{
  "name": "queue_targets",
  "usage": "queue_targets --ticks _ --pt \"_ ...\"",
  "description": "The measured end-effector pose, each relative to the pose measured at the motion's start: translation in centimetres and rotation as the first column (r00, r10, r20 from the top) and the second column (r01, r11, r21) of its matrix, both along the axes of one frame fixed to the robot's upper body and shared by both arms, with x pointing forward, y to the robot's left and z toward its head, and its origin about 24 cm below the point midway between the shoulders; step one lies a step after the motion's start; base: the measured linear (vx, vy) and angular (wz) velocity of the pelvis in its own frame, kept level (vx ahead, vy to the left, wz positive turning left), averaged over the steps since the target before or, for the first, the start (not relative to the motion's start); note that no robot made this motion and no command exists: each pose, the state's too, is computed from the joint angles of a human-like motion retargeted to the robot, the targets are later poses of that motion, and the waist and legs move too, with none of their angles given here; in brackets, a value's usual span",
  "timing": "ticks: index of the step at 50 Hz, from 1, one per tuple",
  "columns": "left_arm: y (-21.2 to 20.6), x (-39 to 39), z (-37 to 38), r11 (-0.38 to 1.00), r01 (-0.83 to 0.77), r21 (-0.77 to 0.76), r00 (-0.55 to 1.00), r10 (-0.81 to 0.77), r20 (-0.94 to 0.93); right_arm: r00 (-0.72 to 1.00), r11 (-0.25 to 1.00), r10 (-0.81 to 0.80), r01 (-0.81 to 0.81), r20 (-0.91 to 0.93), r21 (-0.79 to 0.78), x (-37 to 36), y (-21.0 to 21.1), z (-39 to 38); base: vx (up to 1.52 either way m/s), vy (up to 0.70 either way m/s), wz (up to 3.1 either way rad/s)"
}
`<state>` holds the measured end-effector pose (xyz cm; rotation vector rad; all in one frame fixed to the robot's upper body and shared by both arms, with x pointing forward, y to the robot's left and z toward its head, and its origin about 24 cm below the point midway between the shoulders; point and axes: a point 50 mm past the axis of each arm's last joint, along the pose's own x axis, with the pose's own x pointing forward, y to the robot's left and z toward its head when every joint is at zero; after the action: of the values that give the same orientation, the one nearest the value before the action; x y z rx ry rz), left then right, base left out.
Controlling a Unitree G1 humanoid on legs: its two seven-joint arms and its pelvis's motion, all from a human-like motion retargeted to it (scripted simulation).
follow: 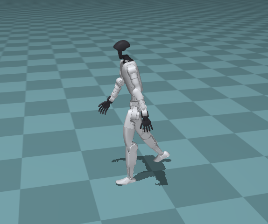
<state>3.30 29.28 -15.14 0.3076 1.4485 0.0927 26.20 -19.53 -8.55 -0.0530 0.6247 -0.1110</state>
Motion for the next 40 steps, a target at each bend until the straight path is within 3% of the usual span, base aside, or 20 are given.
queue_targets --ticks 8,15,19,25,28,32,40 --pt "0.6 6.6 1.2 0.994 0.058 0.089 0.986 -0.071 0.151 0.962 0.997 -0.058 0.044 -0.266 -0.058 -6.6 -1.6 -4.3 0.78 0.37 0.27" --pt "-4.4 16.8 3.2 0.976 0.206 0.068 0.905 -0.217 0.366 0.855 0.990 -0.141 0.109 -0.500 -0.093 -14.5 -3.7 -7.1 0.70 0.18 0.71" --pt "-8.5 22.9 6.2 0.933 0.347 0.090 0.764 -0.337 0.550 0.798 0.990 -0.141 0.110 -0.587 -0.088 -18.1 -5.2 -7.6 0.69 0.02 0.90" --pt "-13.6 29.9 12.9 0.819 0.514 0.256 0.458 -0.514 0.725 0.684 0.994 -0.106 0.047 -0.721 -0.102 -21.9 -6.7 -7.7 0.72 -0.12 0.44" --pt "-14.7 31.0 14.5 0.763 0.555 0.333 0.369 -0.584 0.723 0.674 0.996 -0.081 0.027 -0.734 -0.085 -21.8 -6.6 -7.7 0.73 -0.20 -0.16" --pt "-15.0 30.6 14.4 0.750 0.580 0.319 0.373 -0.592 0.715 0.694 0.995 -0.063 -0.009 -0.717 -0.096 -19.3 -6.2 -7.5 0.66 -0.21 -0.29" --pt "-13.2 25.2 8.8 0.746 0.641 0.182 0.496 -0.583 0.643 0.907 0.998 -0.029 0.005 -0.419 -0.058 -8.7 -3.1 -5.3 0.58 0.01 -0.80"
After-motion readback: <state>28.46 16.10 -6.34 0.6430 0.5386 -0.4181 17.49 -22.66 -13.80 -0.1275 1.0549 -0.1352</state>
